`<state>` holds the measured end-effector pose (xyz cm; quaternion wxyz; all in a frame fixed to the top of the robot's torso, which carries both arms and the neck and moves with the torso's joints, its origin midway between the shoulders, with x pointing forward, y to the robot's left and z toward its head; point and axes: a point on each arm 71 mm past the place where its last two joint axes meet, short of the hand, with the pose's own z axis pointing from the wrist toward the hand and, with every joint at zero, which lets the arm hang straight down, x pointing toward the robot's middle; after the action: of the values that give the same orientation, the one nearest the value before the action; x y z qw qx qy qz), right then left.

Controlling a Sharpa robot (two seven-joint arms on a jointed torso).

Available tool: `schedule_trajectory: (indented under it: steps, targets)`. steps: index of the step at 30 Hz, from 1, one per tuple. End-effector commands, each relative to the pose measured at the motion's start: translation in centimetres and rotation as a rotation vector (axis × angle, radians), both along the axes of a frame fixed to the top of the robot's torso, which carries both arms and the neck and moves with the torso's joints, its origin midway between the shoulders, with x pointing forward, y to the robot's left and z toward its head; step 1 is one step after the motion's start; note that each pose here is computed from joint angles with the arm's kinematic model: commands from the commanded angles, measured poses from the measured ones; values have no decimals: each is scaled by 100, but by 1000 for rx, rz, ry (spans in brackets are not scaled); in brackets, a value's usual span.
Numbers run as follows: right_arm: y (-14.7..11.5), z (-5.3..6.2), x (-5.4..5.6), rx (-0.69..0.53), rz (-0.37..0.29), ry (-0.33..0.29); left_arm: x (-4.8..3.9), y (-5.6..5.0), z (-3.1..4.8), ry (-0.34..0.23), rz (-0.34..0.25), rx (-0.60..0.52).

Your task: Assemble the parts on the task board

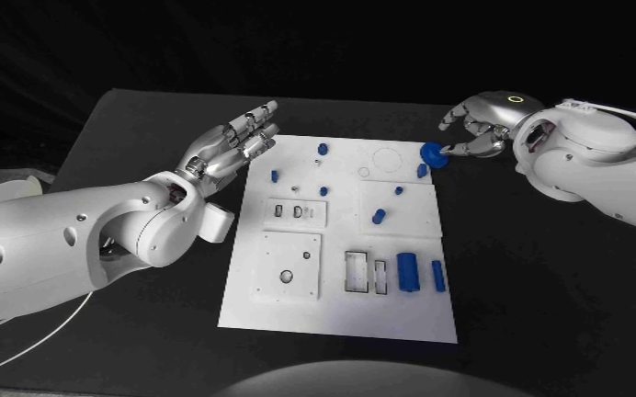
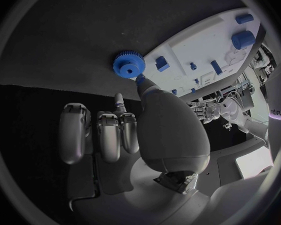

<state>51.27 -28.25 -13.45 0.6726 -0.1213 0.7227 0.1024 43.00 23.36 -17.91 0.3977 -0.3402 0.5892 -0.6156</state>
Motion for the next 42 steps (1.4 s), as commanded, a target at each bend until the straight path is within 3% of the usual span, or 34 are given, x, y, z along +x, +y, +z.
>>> schedule_trajectory:
  steps: [1, 12, 42]
  targets:
    - [9, -38, 8, -16, 10, 7, -7, -21, 6, -3, -24, -12]
    - [25, -163, 26, -20, 11, 29, -7, -20, 5, -2, -26, -13]
    - [91, -295, 80, -25, 19, 59, -7, -26, -6, 6, -33, -12]
